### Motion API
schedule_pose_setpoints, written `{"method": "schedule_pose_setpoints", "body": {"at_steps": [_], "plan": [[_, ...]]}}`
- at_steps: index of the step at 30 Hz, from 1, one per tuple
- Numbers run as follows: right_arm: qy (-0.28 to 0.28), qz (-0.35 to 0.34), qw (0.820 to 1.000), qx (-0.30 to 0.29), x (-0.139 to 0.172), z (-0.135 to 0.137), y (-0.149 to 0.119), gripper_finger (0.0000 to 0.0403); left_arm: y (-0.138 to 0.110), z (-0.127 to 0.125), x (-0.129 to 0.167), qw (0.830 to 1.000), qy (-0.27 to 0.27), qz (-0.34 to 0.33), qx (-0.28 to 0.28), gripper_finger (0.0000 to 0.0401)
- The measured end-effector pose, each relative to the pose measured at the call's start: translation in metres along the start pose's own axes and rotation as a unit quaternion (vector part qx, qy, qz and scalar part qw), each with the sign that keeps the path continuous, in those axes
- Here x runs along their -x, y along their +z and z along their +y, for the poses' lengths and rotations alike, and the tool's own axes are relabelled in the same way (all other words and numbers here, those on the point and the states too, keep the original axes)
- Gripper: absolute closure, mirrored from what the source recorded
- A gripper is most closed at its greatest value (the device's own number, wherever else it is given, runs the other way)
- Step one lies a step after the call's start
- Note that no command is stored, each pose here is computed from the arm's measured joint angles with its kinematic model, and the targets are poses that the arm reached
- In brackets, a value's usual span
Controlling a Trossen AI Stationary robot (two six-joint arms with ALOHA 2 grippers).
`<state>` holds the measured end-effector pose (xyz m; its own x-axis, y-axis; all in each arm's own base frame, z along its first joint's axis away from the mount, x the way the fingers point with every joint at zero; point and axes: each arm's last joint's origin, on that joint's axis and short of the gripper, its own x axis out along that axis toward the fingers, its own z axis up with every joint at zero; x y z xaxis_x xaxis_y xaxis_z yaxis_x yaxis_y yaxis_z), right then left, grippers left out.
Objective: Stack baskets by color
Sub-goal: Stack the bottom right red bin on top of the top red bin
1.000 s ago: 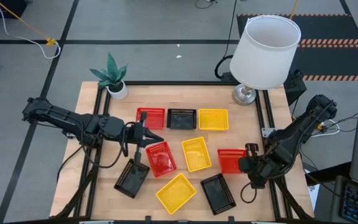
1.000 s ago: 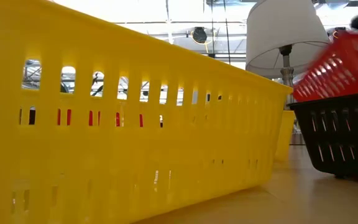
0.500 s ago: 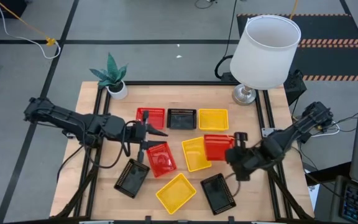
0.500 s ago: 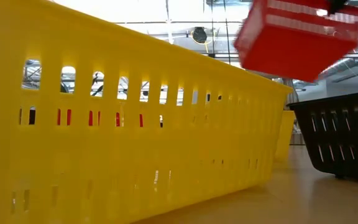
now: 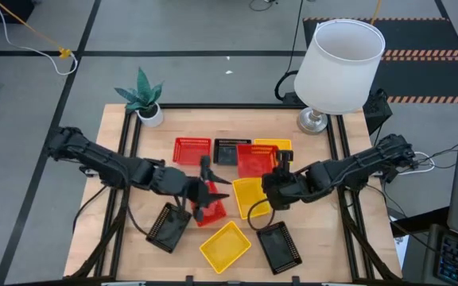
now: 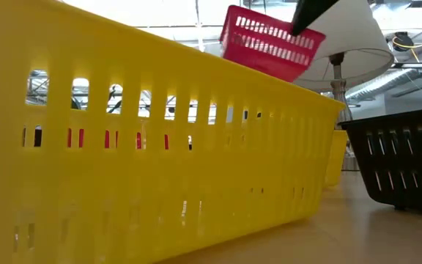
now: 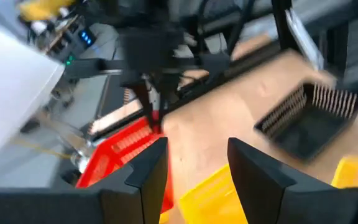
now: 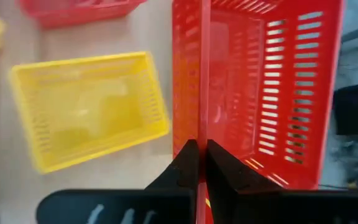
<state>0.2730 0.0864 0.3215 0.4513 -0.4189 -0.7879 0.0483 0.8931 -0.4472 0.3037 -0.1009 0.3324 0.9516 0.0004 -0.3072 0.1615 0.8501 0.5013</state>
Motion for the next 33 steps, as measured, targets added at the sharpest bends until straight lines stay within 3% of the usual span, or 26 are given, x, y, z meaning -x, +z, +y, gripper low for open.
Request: {"method": "schedule_pose_setpoints", "body": {"at_steps": [3,11,18,26,29,33], "plan": [[-0.023,-0.006,1.0,0.012,-0.002,-0.001,0.0,0.0399,-0.001,-0.006,-0.008,1.0,-0.003,-0.001,-0.018,0.0231],[-0.052,-0.017,0.998,0.016,-0.013,-0.004,0.002,0.0399,-0.001,-0.002,-0.014,0.999,0.041,0.001,0.03,0.023],[-0.055,-0.044,0.997,0.004,-0.016,-0.01,0.01,0.0399,-0.008,0.003,-0.013,0.988,0.132,0.053,0.066,0.0224],[-0.061,-0.052,0.997,-0.01,-0.027,-0.013,0.011,0.0399,-0.006,0.021,-0.009,0.97,0.141,0.128,0.151,0.0214],[-0.062,-0.048,0.997,0.003,-0.036,-0.012,0.008,0.0399,-0.006,0.022,-0.008,0.969,0.139,0.144,0.142,0.022],[-0.067,-0.053,0.996,0.01,-0.044,-0.013,0.008,0.0399,-0.003,0.021,-0.007,0.981,0.113,0.139,0.075,0.0235]]}}
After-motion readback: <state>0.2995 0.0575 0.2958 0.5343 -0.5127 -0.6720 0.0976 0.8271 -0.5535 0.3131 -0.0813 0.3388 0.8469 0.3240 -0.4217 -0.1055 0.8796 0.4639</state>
